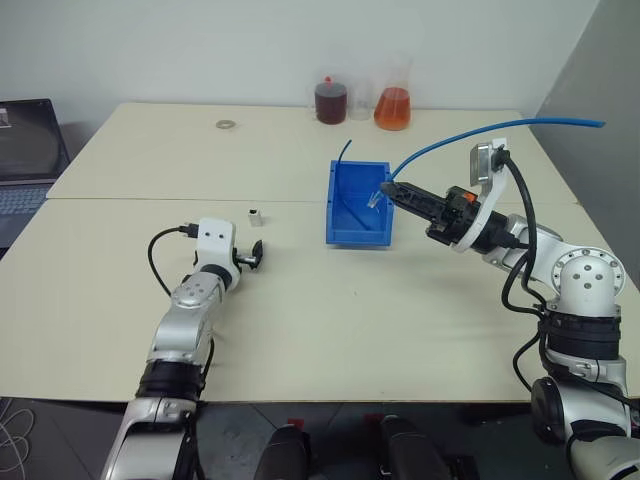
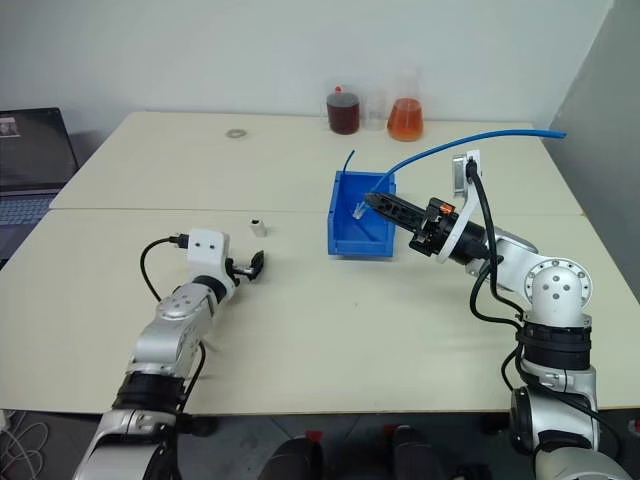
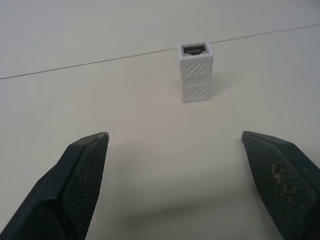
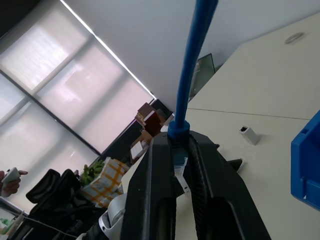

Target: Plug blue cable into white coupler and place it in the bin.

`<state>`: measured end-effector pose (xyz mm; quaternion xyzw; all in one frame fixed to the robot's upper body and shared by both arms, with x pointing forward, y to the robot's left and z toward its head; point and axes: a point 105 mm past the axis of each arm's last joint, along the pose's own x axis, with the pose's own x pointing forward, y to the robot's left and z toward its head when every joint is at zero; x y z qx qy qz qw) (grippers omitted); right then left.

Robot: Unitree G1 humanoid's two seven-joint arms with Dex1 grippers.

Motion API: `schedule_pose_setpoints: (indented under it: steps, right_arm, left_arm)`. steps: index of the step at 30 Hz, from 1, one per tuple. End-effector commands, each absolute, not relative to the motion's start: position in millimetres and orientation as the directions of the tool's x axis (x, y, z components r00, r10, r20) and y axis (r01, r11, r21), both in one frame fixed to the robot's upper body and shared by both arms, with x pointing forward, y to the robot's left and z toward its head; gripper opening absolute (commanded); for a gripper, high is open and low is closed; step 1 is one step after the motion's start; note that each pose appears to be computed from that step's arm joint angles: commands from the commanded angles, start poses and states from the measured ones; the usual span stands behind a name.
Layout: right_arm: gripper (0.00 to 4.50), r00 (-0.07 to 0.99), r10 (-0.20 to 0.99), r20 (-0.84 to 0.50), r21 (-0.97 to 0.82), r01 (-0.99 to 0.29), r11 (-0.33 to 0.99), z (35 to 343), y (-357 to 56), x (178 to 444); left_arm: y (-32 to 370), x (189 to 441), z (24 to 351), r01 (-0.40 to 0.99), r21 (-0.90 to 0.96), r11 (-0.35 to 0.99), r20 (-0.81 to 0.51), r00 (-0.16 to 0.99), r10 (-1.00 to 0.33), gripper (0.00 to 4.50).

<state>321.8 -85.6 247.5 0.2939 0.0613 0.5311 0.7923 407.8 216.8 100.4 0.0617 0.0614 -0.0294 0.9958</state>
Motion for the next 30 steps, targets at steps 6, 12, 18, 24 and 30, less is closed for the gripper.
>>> schedule_pose_setpoints:
  steps: [6, 12, 18, 24, 30]
  right_arm:
    - [0.11, 0.418, 0.874, 0.249, 0.473, -0.839, 0.267, 261.7, -86.5, 316.5]
    - [0.11, 0.425, 0.872, 0.243, 0.472, -0.837, 0.277, 260.5, -87.5, 315.8]
    - [0.11, 0.43, 0.869, 0.244, 0.47, -0.836, 0.282, 260.8, -87.8, 315.8]
    - [0.11, 0.43, 0.867, 0.253, 0.471, -0.837, 0.278, 261.5, -84.9, 314.8]
    - [0.11, 0.435, 0.864, 0.253, 0.474, -0.834, 0.282, 260.1, -85.3, 314.8]
  left_arm:
    - [206.7, 436.2, 113.2, 0.106, 0.106, 0.989, -0.068, 0.993, -0.099, 4.46]
    - [213.7, 445.0, 113.6, 0.063, 0.138, 0.988, -0.07, 0.996, -0.054, 4.46]
    - [206.6, 448.4, 113.2, 0.099, 0.135, 0.986, -0.071, 0.993, -0.09, 4.11]
    - [205.9, 450.4, 112.0, 0.102, 0.134, 0.986, -0.084, 0.992, -0.091, 2.89]
    - [209.2, 450.1, 109.2, 0.082, 0.118, 0.99, -0.095, 0.993, -0.071, 1.69]
